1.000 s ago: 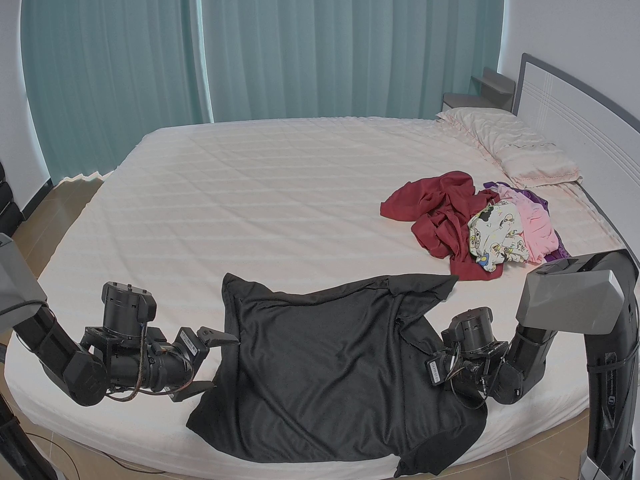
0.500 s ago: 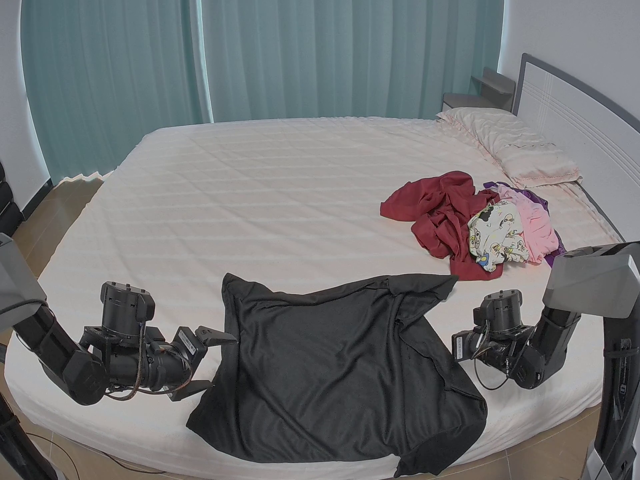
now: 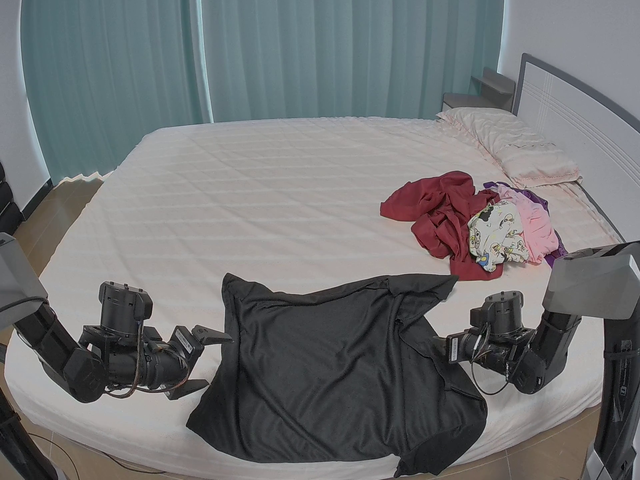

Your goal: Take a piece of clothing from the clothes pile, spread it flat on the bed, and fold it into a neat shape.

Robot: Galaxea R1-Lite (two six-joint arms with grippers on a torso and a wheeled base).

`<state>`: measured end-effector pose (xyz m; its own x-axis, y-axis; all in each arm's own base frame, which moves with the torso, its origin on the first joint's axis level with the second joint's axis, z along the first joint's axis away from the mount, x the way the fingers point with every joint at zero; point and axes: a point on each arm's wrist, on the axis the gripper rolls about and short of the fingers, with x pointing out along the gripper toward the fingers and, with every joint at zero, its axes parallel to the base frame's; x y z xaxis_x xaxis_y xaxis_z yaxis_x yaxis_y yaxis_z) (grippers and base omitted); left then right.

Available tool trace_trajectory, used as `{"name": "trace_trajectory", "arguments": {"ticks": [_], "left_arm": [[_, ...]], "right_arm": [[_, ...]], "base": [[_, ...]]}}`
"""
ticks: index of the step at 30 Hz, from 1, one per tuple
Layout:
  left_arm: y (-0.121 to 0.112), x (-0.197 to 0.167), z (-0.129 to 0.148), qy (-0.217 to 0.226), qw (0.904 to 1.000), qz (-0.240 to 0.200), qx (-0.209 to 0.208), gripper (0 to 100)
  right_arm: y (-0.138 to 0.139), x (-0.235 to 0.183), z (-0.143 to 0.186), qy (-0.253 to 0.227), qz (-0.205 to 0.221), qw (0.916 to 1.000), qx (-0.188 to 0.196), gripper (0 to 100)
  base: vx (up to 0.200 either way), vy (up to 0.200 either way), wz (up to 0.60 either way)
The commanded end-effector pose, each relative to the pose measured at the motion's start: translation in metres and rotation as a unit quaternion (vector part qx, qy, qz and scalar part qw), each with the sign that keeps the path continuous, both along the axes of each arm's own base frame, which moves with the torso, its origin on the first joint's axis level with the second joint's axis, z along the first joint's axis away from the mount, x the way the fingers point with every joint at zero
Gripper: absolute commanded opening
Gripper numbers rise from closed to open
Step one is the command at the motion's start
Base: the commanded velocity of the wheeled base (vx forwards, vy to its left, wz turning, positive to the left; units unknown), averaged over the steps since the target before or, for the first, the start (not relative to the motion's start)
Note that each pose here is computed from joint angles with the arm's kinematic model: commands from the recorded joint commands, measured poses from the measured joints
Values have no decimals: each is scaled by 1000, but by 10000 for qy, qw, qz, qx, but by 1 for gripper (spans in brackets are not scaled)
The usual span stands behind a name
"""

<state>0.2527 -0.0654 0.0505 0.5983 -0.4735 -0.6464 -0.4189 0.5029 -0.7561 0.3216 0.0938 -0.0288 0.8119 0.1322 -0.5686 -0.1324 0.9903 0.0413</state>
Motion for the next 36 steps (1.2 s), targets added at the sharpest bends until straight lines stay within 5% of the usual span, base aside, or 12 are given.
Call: {"name": "trace_trajectory", "arguments": {"ticks": [1, 19, 20, 36], "left_arm": [[1, 0, -1, 30, 10000, 23, 4, 100], [2, 2, -4, 60, 10000, 44, 21, 100], [2, 2, -4, 60, 10000, 44, 21, 100], [5, 5, -11, 173, 9998, 99, 78, 100]], "right_arm": [[27, -1, -10, 53, 389, 9992, -45, 100], [38, 9, -24, 310, 926, 9853, -1404, 100], [36, 7, -28, 375, 995, 9825, -1532, 0], [14, 23, -9, -201, 572, 9890, -1352, 0]], "base": [[0, 0, 0], [0, 0, 0], [0, 0, 0], [0, 0, 0]]}}
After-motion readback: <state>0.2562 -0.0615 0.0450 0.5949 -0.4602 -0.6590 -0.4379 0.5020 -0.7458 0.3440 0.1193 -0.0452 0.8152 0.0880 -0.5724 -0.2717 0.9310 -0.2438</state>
